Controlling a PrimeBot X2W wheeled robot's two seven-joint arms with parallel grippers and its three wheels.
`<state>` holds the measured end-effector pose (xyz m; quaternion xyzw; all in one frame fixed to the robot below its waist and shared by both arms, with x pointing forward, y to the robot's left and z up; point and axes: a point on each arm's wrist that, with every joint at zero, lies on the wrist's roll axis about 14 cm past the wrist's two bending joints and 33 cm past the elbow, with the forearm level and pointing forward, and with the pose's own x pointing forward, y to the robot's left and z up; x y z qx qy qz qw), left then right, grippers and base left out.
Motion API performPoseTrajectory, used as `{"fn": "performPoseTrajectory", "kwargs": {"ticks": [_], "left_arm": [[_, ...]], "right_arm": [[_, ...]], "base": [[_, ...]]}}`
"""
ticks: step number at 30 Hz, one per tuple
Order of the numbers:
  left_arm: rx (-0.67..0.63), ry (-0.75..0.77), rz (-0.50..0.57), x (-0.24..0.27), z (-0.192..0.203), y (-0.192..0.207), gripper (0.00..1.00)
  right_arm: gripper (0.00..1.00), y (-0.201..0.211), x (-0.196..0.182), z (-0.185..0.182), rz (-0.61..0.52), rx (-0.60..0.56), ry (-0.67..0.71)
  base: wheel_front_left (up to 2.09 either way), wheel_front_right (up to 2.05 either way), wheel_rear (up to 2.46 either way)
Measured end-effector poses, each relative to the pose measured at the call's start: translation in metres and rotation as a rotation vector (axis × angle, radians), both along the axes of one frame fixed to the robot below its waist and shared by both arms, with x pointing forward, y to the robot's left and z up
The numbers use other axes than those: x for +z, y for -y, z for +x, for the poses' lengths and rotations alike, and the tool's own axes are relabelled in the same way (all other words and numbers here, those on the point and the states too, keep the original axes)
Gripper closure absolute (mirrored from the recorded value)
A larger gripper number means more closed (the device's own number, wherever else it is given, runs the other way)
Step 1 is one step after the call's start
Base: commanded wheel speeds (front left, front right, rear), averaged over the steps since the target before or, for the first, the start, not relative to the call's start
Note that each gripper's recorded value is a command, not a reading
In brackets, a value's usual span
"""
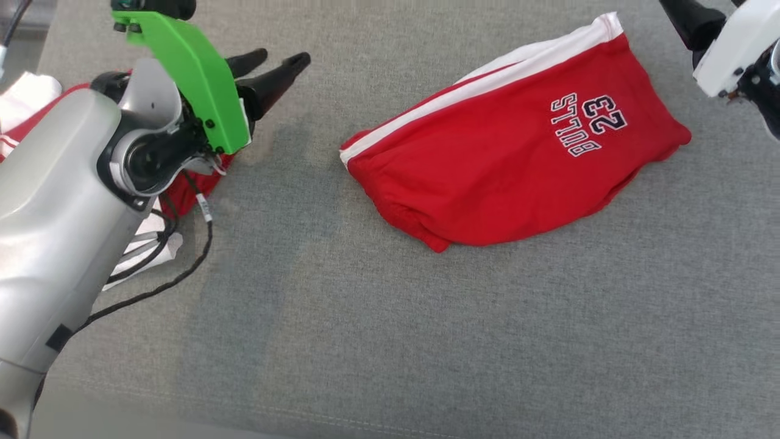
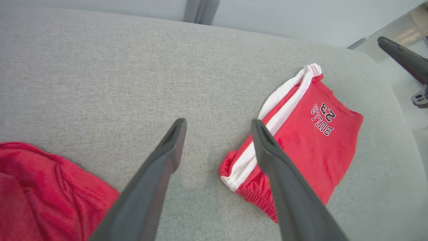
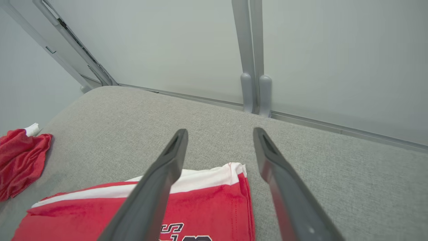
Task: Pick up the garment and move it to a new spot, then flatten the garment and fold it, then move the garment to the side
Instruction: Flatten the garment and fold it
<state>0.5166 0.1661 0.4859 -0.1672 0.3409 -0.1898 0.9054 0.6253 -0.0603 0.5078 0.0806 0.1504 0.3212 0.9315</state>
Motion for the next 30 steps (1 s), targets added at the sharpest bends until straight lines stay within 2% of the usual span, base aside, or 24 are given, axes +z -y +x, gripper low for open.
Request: {"fn": "performPoseTrajectory", "kwargs": {"ticks": [5, 8, 13, 16, 20, 23, 26, 30], "left_arm": [[0.114, 0.301, 0.099, 0.039, -0.002, -0.024, 0.0], [0.175, 0.441, 0.111, 0.054, -0.014, -0.027, 0.0], [0.261, 0.62, 0.146, 0.063, -0.045, -0.035, 0.0], [0.308, 0.659, 0.163, 0.06, -0.06, -0.039, 0.0], [0.38, 0.685, 0.282, 0.051, -0.079, -0.053, 0.0], [0.452, 0.674, 0.238, 0.044, -0.094, -0.047, 0.0], [0.528, 0.641, 0.25, 0.031, -0.111, -0.057, 0.0], [0.574, 0.614, 0.224, 0.019, -0.127, -0.055, 0.0]], "right_arm": [[0.0, 0.02, 0.0, -0.016, 0.013, -0.08, 0.044], [0.0, 0.037, -0.011, -0.023, -0.023, -0.13, 0.02], [0.0, 0.037, -0.038, -0.027, -0.041, -0.163, -0.099], [0.0, 0.033, -0.058, -0.028, -0.068, -0.16, -0.177], [0.0, 0.025, -0.079, -0.025, -0.078, -0.157, -0.251], [0.0, 0.024, -0.098, -0.026, -0.099, -0.162, -0.328], [0.0, 0.017, -0.119, -0.034, -0.116, -0.15, -0.414], [0.0, 0.012, -0.125, -0.038, -0.105, -0.149, -0.482]], "base": [[0.0, 0.0, 0.0], [0.0, 0.0, 0.0], [0.0, 0.0, 0.0], [0.0, 0.0, 0.0], [0.0, 0.0, 0.0], [0.0, 0.0, 0.0], [0.0, 0.0, 0.0], [0.0, 0.0, 0.0]]}}
